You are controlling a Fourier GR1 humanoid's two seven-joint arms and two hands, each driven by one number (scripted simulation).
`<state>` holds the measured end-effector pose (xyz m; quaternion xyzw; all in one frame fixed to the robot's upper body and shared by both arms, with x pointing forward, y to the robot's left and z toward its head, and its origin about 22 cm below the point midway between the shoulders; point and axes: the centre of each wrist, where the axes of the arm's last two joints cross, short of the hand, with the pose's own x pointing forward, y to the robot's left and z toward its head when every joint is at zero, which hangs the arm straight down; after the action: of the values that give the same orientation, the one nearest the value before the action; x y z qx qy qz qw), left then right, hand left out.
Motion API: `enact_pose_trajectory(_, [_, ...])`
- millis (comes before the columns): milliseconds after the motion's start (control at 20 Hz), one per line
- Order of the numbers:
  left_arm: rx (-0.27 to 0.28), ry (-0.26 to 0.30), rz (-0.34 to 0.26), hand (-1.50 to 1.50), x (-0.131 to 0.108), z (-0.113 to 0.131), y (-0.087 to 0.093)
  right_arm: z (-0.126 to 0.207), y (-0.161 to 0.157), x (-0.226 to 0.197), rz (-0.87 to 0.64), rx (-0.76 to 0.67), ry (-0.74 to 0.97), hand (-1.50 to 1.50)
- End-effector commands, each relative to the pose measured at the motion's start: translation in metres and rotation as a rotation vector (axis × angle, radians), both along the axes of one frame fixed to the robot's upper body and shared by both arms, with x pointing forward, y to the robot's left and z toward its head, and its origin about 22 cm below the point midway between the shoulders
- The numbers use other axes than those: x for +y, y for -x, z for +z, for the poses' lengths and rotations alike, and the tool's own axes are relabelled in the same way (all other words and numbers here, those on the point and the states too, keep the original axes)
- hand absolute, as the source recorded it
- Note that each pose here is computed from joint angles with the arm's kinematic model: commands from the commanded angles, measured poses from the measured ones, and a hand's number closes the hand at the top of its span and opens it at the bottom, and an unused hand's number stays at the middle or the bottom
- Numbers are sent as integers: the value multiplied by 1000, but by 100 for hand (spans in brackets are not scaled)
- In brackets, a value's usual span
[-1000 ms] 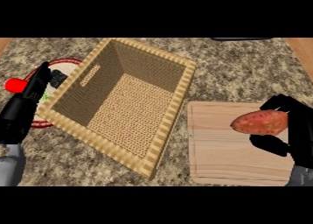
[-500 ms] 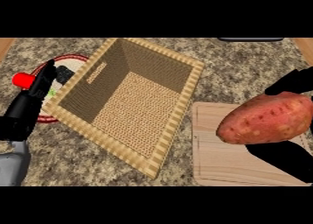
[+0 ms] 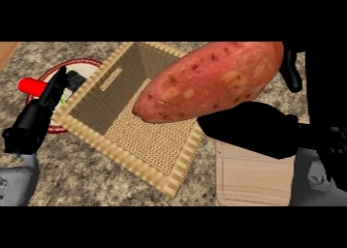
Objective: Pick the sweet potato from the cutting board and place it in the basket
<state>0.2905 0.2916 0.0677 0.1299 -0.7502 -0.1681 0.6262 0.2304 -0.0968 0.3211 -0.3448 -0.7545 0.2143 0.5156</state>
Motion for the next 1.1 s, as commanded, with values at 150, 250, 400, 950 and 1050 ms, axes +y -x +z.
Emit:
enact_pose_trajectory(150, [4, 1, -11, 0, 7, 2, -3, 38, -24, 50, -59, 180, -7, 150])
enact_pose_trajectory(250, [-1, 2, -24, 0, -3, 8, -5, 32, -35, 68, -68, 237, -12, 150])
enact_pose_trajectory(400, [-4, 13, 6, 0, 3, 9, -14, 38, -48, 74, -33, 283, 33, 150])
enact_pose_trajectory(950, [7, 3, 6, 0, 7, -3, 5, 12, -89, 110, -150, 492, 299, 150])
enact_pose_trajectory(1050, [5, -4, 30, 0, 10, 0, 2, -2, -92, 113, -167, 496, 359, 150])
